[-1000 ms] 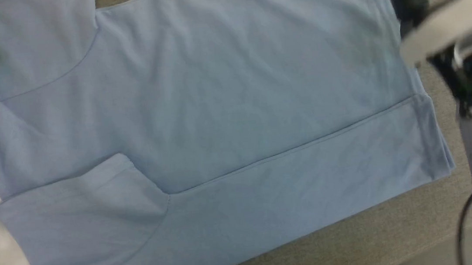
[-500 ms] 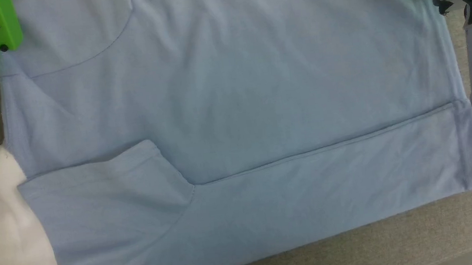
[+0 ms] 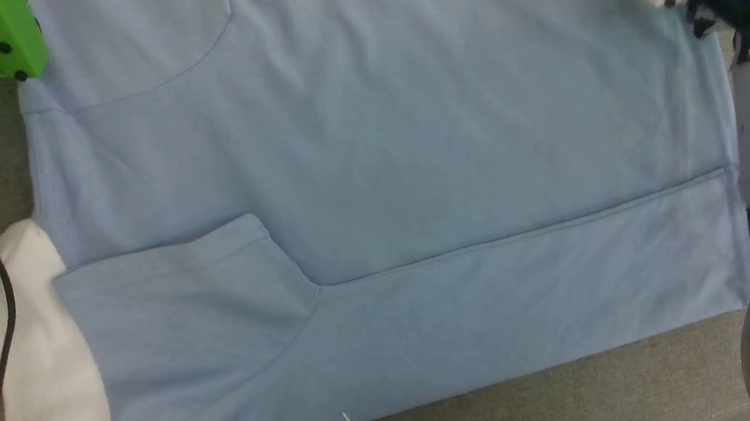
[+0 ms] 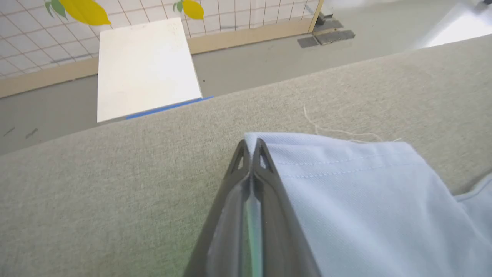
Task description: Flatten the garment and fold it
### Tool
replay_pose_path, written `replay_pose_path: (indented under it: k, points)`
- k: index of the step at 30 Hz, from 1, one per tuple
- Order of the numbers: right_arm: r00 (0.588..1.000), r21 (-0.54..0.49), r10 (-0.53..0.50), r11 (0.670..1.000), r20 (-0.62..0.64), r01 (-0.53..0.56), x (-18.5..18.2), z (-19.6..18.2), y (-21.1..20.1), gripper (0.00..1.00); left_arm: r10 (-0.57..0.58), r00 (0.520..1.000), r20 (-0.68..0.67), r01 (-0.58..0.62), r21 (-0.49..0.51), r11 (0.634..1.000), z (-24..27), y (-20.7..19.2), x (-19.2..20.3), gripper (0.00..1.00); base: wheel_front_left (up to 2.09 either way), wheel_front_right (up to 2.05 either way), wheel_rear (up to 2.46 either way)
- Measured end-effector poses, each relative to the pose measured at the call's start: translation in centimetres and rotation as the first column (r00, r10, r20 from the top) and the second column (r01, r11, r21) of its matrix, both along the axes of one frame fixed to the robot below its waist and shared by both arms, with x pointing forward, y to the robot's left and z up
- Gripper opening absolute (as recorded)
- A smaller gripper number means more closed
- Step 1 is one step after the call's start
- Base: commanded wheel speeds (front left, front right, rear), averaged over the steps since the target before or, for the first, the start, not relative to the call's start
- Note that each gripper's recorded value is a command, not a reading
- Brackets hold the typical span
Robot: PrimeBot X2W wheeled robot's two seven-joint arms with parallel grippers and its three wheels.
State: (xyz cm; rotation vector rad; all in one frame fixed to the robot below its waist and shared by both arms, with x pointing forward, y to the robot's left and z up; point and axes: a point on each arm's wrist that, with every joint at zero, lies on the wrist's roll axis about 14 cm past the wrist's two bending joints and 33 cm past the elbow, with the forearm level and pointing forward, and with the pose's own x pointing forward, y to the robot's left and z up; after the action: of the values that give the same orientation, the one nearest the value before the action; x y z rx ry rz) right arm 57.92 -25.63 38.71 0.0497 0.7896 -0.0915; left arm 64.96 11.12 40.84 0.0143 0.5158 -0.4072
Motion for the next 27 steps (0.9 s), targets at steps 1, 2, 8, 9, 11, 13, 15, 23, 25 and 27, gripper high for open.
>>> replay_pose_path:
  k: [1,2,8,9,11,13,15,23,25,27]
  points:
    - [0.999,0.005,0.006,1.0,0.048,-0.007,-0.1,0.6,0.2,0.0,-0.002,0.999,0.052,0.003,-0.022,1.0,0.9,-0.1,-0.1,0.0,0.0,0.0,0.0]
    - [0.996,0.009,0.008,1.0,0.089,-0.009,-0.2,1.1,0.3,0.0,-0.001,0.996,0.09,0.005,-0.042,0.999,1.6,-0.1,-0.4,0.0,0.0,0.0,0.0]
    - [0.954,0.031,0.013,0.999,0.301,-0.023,-3.1,4.2,0.1,0.0,0.017,0.981,0.194,0.019,-0.18,0.983,3.8,-0.3,-5.2,0.0,0.0,0.0,0.0]
    - [0.948,0.035,0.016,0.999,0.319,-0.029,-3.6,4.5,0.2,0.0,0.024,0.98,0.198,0.016,-0.2,0.98,4.2,-0.3,-6.0,0.0,0.0,0.0,0.0]
    - [0.929,0.041,0.015,0.999,0.37,-0.033,-5.2,5.3,0.2,0.0,0.048,0.977,0.209,0.002,-0.233,0.972,4.9,0.2,-8.1,0.0,0.0,0.0,0.0]
    - [0.918,0.045,0.014,0.998,0.397,-0.034,-6.7,5.8,0.1,0.0,0.075,0.975,0.211,-0.02,-0.253,0.967,5.5,0.8,-10.1,0.0,0.0,0.0,0.0]
    - [0.911,0.052,0.013,0.998,0.413,-0.037,-8.2,6.0,0.2,0.0,0.103,0.975,0.199,-0.046,-0.272,0.961,5.8,1.5,-12.2,0.0,0.0,0.0,0.0]
    - [0.909,0.054,0.003,0.998,0.417,-0.028,-13.2,6.8,-0.6,0.0,0.138,0.986,0.089,-0.105,-0.303,0.947,5.5,2.9,-21.0,0.0,0.0,0.0,0.0]
    - [0.919,0.042,0.003,0.999,0.394,-0.022,-14.3,6.6,-1.2,0.0,0.142,0.989,0.05,-0.119,-0.316,0.941,5.2,2.8,-22.9,0.0,0.0,0.0,0.0]
    - [0.935,0.015,0.021,0.999,0.353,-0.028,-15.2,6.0,-1.6,0.0,0.14,0.99,0.014,-0.128,-0.328,0.936,4.6,2.5,-24.5,0.0,0.0,0.0,0.0]
